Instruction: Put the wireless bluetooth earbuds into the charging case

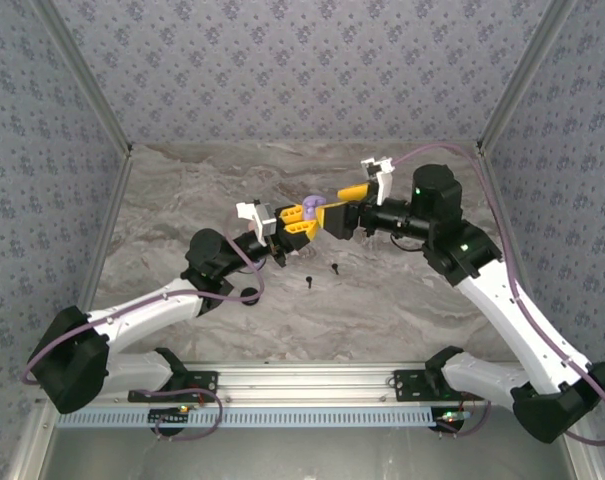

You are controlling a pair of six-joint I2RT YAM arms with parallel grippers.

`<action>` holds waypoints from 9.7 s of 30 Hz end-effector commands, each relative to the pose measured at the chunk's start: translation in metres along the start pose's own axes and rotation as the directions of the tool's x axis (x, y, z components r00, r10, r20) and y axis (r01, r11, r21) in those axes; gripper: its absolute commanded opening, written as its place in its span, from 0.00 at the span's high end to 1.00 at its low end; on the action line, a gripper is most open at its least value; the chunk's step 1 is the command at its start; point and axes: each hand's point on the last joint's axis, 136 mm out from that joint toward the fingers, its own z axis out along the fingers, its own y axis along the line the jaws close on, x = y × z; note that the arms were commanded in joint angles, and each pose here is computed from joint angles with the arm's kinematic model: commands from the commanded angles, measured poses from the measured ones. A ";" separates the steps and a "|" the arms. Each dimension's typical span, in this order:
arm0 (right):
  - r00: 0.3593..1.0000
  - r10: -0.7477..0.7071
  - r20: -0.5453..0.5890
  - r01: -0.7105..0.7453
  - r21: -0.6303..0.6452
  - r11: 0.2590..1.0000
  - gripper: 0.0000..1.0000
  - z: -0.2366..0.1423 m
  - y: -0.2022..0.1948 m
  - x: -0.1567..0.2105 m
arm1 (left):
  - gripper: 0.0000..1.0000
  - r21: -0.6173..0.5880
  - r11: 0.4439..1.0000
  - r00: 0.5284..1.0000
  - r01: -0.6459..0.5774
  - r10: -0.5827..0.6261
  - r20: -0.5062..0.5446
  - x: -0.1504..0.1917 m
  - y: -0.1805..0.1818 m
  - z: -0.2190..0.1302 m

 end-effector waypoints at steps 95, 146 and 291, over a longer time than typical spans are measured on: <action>0.984 0.118 -0.131 -0.036 0.508 0.861 0.04 -0.036 -0.118 0.119 | 0.32 -0.847 0.480 0.674 0.229 -0.706 -0.217 0.176 0.206 -0.100; 0.568 0.101 -0.817 0.429 0.399 0.810 0.23 0.212 -0.087 0.324 | 0.03 -0.955 0.086 0.798 0.285 -0.573 0.186 0.071 0.200 -0.293; 0.832 -0.548 0.089 0.532 0.153 0.833 0.00 0.015 -0.026 -0.010 | 1.00 0.066 0.994 0.939 -0.085 0.102 -0.328 0.014 0.000 -0.025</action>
